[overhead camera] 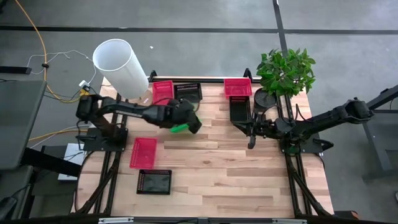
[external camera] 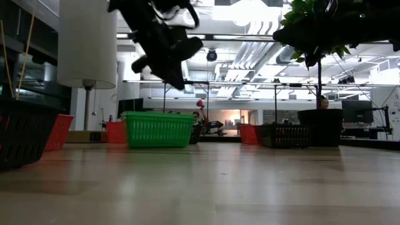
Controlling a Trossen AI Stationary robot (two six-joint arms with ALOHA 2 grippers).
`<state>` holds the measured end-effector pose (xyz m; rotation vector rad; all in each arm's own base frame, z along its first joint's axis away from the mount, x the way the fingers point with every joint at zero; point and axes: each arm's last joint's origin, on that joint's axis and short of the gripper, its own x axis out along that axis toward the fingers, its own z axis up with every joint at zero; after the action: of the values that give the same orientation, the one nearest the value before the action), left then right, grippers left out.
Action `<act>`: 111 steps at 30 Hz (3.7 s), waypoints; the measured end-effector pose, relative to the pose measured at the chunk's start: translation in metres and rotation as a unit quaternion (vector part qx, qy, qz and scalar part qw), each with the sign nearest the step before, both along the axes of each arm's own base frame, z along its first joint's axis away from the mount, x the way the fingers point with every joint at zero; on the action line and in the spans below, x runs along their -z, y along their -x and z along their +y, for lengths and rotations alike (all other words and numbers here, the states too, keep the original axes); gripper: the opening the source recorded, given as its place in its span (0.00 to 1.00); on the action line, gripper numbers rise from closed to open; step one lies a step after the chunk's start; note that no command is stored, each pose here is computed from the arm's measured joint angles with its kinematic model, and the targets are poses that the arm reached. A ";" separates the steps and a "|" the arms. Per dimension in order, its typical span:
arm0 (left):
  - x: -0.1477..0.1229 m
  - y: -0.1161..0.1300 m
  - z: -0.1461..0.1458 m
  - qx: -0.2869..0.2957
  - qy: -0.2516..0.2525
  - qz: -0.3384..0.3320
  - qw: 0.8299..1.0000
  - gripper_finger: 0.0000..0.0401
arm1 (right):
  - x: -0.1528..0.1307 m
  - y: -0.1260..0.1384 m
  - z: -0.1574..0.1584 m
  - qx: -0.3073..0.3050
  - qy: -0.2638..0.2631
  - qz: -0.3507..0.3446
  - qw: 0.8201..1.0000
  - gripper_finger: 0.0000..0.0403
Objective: Stack baskets by color
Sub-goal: Stack the bottom green basket on top of the top green basket, then stack the right top black basket on top of the left top black basket
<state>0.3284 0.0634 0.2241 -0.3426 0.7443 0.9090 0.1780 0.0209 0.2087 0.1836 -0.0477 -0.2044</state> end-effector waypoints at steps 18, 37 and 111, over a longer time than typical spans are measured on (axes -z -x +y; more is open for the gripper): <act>0.032 -0.027 0.017 0.035 0.033 0.147 0.988 0.00 | 0.000 0.000 0.001 -0.009 -0.001 -0.001 1.000 0.00; 0.035 -0.031 0.016 0.082 0.058 0.143 0.985 0.00 | 0.000 0.000 0.000 -0.009 -0.001 -0.002 1.000 0.00; 0.018 0.155 -0.100 0.186 -0.187 -0.359 0.895 0.00 | 0.001 0.000 0.001 -0.009 0.014 0.008 1.000 0.00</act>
<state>0.1737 -0.0365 0.2060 -0.1606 -0.0635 0.4797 0.1782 0.0215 0.2077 0.1544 -0.0336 -0.1863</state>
